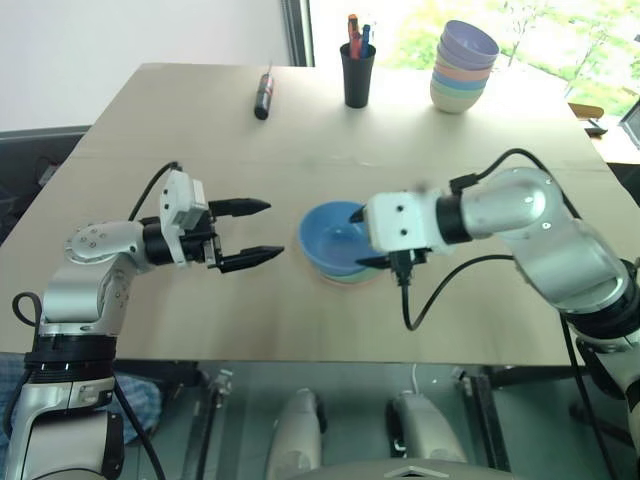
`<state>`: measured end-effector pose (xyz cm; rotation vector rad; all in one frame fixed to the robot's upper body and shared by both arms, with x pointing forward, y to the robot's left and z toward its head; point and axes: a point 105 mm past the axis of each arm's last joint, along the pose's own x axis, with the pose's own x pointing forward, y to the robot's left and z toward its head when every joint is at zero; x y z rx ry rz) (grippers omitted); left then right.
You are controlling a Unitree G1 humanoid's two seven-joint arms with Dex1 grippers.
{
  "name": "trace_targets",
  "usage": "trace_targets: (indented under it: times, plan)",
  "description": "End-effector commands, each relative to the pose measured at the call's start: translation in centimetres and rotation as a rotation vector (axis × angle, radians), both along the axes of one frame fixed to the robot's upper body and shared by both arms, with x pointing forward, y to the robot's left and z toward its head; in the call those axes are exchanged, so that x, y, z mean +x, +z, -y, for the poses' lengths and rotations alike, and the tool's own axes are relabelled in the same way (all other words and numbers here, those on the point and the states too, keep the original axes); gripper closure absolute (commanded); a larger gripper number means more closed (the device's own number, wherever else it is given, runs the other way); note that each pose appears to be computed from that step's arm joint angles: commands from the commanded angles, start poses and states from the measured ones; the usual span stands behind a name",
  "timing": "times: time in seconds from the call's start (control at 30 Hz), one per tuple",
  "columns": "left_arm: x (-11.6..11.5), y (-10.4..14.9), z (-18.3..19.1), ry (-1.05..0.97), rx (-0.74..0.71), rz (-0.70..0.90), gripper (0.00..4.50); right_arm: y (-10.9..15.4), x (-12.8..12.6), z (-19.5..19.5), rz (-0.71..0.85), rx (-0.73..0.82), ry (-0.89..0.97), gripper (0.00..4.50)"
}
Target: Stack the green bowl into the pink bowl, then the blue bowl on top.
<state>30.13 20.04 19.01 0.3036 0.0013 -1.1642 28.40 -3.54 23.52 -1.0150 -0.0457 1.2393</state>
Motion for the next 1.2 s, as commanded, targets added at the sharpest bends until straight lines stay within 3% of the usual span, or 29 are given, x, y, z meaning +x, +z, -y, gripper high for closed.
trace_targets:
  times: [0.03, 0.13, 0.33, 0.6, 1.2]
  plan:
    - [-0.2, 0.6, -0.3, 0.012, 0.017, 0.037, 0.0, 3.8, 1.9, 3.9, 0.054, 0.219, -0.206, 1.49]
    - [-0.4, 0.4, -0.7, 0.032, 0.017, 0.032, 0.0, 3.8, 2.2, 7.4, -0.008, 0.353, -0.33, 1.49]
    - [-0.4, -1.3, -2.0, 0.134, 0.076, 0.03, 0.0, -0.2, -0.7, 12.3, -0.155, 0.487, -0.418, 1.49]
    - [-1.3, -2.0, -2.5, 0.157, 0.097, 0.013, 0.0, -4.8, -5.4, 14.0, -0.299, 0.559, -0.391, 1.49]
    - [-3.5, -2.2, -2.7, 0.208, 0.098, 0.037, 0.0, -5.4, -6.9, 15.0, -0.37, 0.604, -0.273, 1.49]
